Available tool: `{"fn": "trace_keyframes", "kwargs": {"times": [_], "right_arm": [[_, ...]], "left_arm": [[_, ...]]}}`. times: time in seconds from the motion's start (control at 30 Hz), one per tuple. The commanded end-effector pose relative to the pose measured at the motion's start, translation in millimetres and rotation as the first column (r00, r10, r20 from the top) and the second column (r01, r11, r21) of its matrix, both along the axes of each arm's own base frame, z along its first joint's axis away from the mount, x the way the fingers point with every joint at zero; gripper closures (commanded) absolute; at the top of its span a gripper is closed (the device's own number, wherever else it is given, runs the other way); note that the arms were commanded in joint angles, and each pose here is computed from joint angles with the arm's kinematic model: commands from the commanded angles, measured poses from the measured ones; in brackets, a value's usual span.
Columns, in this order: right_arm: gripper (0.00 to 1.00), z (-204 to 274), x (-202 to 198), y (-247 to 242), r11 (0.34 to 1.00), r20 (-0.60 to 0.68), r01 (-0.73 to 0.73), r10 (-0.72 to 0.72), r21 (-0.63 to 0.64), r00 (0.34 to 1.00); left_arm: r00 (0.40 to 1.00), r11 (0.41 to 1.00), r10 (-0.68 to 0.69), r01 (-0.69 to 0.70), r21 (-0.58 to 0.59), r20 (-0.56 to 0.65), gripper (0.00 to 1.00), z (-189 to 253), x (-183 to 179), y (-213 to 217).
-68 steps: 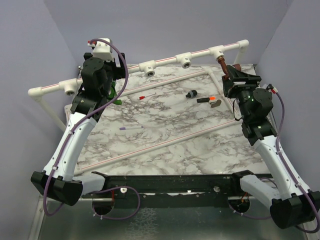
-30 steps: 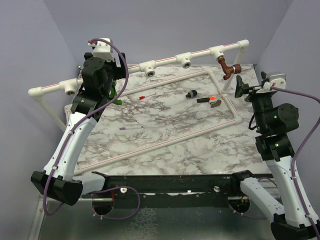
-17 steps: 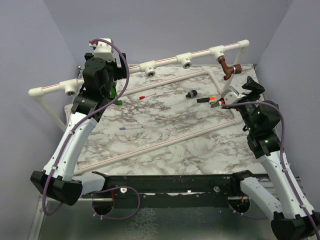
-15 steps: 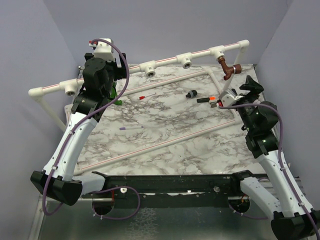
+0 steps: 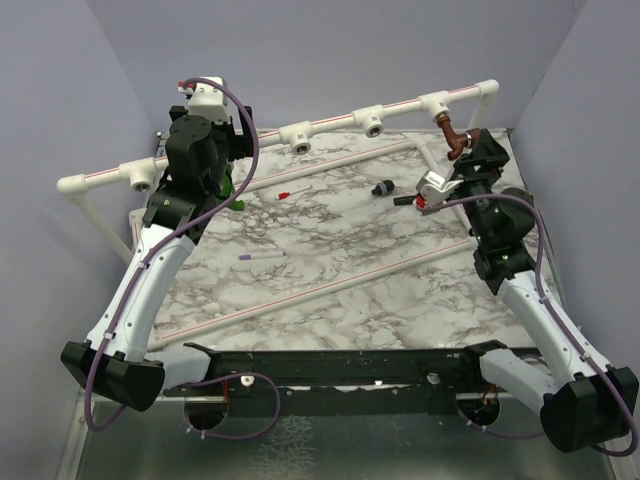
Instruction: Install the water faucets
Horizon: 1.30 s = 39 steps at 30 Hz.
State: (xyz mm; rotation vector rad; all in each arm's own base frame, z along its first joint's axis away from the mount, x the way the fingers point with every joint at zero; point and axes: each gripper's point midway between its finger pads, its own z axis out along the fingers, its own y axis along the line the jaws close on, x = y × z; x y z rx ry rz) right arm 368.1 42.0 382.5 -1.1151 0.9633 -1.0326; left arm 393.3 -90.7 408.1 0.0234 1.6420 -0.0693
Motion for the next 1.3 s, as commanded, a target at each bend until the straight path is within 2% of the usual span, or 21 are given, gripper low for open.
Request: {"fn": "trace_keyframes", "kwargs": {"times": [0.0,0.47,0.6,0.73,0.77,0.83,0.87,1.07,1.17,1.27], "right_arm": [[0.19,29,4,5,0.998,0.097,0.006,0.000,-0.059,0.995],[0.38,31,19,20,0.998,0.092,-0.015,0.021,-0.063,0.996],[0.47,27,21,26,0.997,0.079,-0.030,0.035,-0.065,0.996],[0.64,12,23,24,0.999,0.047,-0.008,0.011,-0.050,0.999],[0.71,8,24,22,0.999,0.040,0.000,0.002,-0.042,0.999],[0.93,4,24,18,1.000,0.033,0.017,-0.016,-0.012,0.999],[0.99,3,23,15,1.000,0.031,0.029,-0.029,0.006,0.999],[1.00,-8,22,-1,0.991,0.025,0.108,-0.111,0.083,0.994],[0.99,-12,21,3,0.993,0.028,0.080,-0.083,0.090,0.996],[1.00,0,19,6,0.984,0.038,0.045,-0.052,0.170,0.998]], "left_arm": [[0.956,0.990,-0.123,0.135,0.027,-0.266,0.11,-80,-14,-36],[0.956,0.990,-0.124,0.137,0.033,-0.265,0.11,-80,-14,-37],[0.957,0.990,-0.121,0.135,0.037,-0.265,0.11,-80,-14,-36],[0.957,0.990,-0.118,0.132,0.039,-0.266,0.11,-81,-14,-36],[0.957,0.991,-0.116,0.131,0.040,-0.264,0.11,-80,-14,-35],[0.958,0.991,-0.113,0.128,0.041,-0.264,0.11,-80,-15,-35],[0.958,0.991,-0.113,0.128,0.041,-0.264,0.11,-80,-15,-35],[0.957,0.992,-0.109,0.123,0.036,-0.270,0.11,-83,-13,-36],[0.956,0.992,-0.111,0.125,0.034,-0.270,0.11,-83,-13,-36],[0.957,0.991,-0.112,0.126,0.035,-0.268,0.11,-82,-14,-36]]}}
